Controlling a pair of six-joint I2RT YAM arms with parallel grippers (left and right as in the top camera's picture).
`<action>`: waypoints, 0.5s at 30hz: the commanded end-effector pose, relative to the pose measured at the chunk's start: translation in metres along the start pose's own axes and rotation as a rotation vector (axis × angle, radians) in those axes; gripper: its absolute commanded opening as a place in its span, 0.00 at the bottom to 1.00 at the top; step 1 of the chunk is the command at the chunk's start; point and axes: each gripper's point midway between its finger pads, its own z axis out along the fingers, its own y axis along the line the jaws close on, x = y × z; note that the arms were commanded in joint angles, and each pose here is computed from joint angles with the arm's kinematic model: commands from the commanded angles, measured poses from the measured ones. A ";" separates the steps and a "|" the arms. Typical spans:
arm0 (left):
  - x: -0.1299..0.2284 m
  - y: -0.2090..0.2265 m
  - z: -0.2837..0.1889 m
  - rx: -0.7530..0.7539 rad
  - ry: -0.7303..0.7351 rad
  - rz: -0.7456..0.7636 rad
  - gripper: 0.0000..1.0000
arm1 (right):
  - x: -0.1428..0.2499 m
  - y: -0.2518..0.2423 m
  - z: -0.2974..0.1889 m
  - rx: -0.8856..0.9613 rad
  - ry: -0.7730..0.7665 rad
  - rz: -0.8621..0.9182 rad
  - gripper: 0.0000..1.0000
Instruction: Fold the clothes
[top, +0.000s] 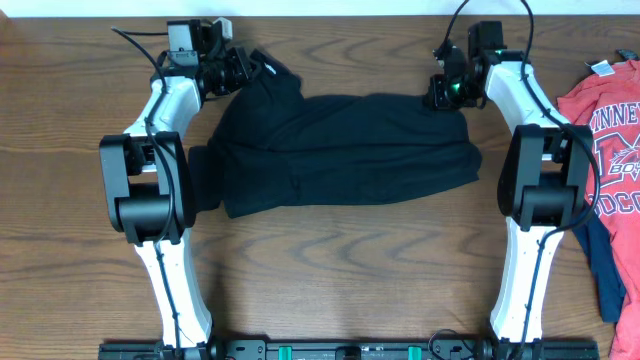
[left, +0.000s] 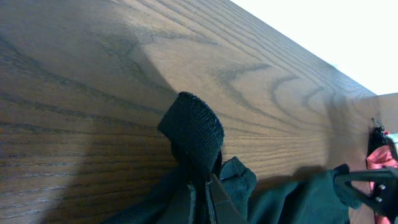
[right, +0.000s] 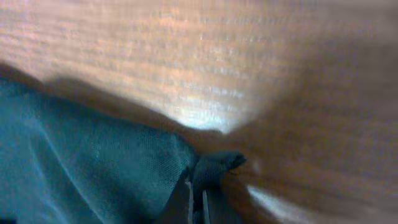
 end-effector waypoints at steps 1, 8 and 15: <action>-0.010 -0.018 -0.015 0.023 -0.022 0.053 0.06 | -0.021 0.006 -0.014 -0.004 -0.039 0.001 0.01; -0.022 -0.054 -0.055 0.033 -0.051 0.094 0.06 | -0.041 0.020 -0.049 -0.002 -0.053 -0.035 0.01; -0.036 -0.091 -0.111 -0.012 -0.117 0.185 0.06 | -0.049 0.022 -0.078 0.004 -0.060 -0.020 0.01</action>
